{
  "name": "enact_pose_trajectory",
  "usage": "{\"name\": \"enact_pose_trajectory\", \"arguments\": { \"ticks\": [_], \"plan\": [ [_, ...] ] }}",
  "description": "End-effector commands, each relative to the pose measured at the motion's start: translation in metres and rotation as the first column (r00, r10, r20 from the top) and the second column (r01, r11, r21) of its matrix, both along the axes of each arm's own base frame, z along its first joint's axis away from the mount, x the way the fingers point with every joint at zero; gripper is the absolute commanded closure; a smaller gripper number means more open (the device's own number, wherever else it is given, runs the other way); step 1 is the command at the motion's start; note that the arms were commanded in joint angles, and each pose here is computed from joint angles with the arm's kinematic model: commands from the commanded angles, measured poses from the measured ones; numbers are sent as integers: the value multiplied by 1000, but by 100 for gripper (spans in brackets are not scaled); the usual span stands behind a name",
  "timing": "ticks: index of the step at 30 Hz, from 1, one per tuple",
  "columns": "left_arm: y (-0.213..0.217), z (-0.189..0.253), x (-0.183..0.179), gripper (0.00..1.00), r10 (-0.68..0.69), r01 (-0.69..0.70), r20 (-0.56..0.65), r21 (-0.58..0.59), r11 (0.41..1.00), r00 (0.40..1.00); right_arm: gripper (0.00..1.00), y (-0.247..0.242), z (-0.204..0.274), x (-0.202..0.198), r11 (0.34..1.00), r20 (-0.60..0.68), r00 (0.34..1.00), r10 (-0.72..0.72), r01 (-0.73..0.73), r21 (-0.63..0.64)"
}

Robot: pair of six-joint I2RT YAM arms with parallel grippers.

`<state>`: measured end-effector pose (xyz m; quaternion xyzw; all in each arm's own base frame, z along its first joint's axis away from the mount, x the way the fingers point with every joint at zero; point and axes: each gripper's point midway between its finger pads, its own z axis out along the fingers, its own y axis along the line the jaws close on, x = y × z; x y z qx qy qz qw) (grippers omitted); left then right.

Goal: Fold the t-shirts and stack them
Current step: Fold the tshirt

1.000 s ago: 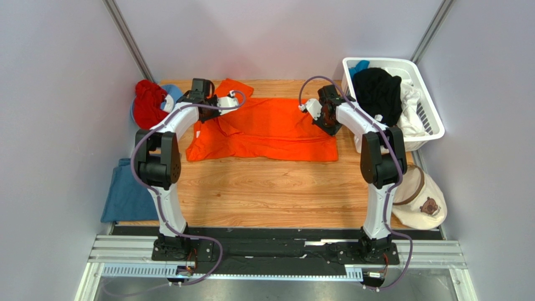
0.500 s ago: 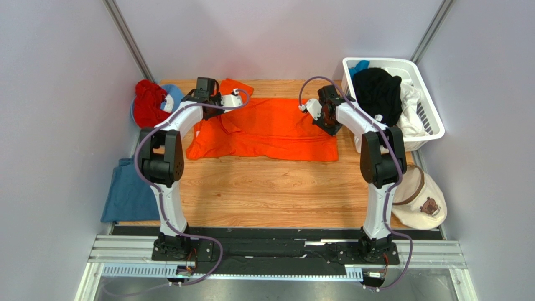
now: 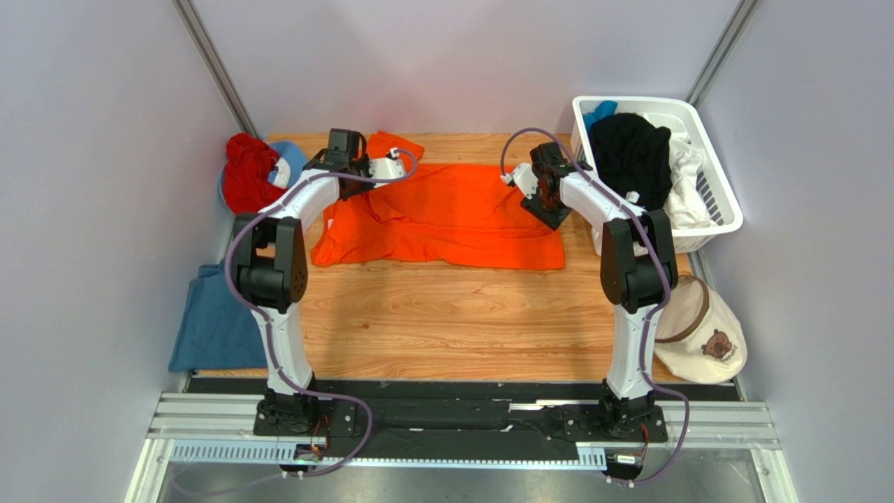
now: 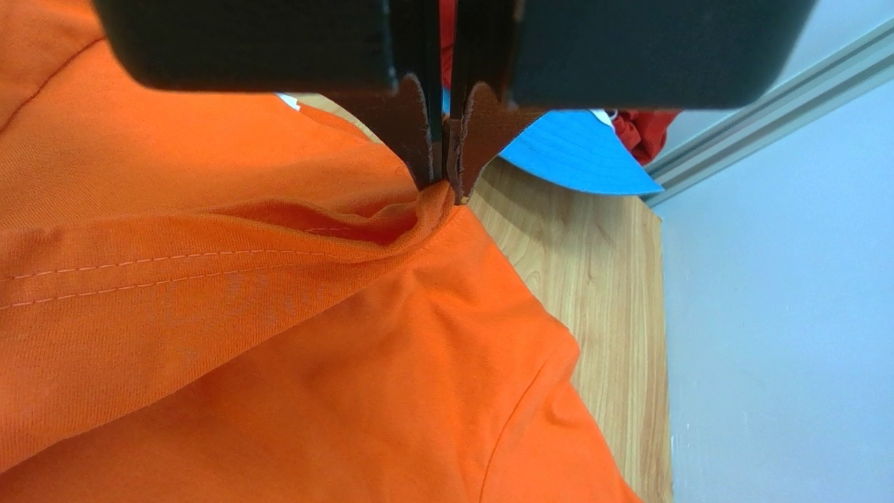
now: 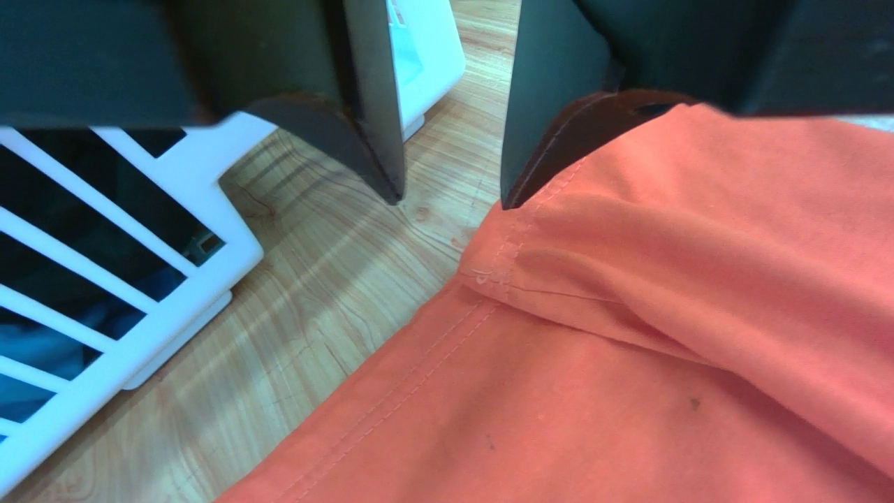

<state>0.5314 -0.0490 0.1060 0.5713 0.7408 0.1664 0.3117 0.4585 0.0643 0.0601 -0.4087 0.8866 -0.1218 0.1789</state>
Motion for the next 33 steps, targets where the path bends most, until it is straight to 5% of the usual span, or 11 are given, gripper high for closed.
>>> {"name": "enact_pose_trajectory", "arguments": {
  "ticks": [1, 6, 9, 13, 19, 33],
  "plan": [
    [-4, 13, 15, 100, -2, 2, 62, -10, 1000, 998, 55, 0, 17, 15, 999, 81, 996, -32, 32, 2],
    [-7, 9, 22, 100, 3, -2, 68, -20, 1000, 998, 55, -2, 17, 9, 1000, 72, 997, -30, 30, 0],
    [-4, 8, 29, 86, 33, -34, 99, 3, 999, 995, 55, -4, 14, 5, 1000, 61, 998, -29, 29, -6],
    [-3, 7, 34, 49, 46, -49, 127, 18, 999, 991, 55, -4, 14, 1, 1000, 59, 998, -26, 27, -8],
    [0, 19, 36, 34, 72, -74, 179, 8, 997, 981, 55, -3, 10, -4, 1000, 44, 999, -27, 27, -2],
    [-41, 18, -32, 29, -50, 51, 8, -180, 982, 999, 54, 3, 22, -16, 999, 68, 997, -23, 21, 30]
  ]
}}
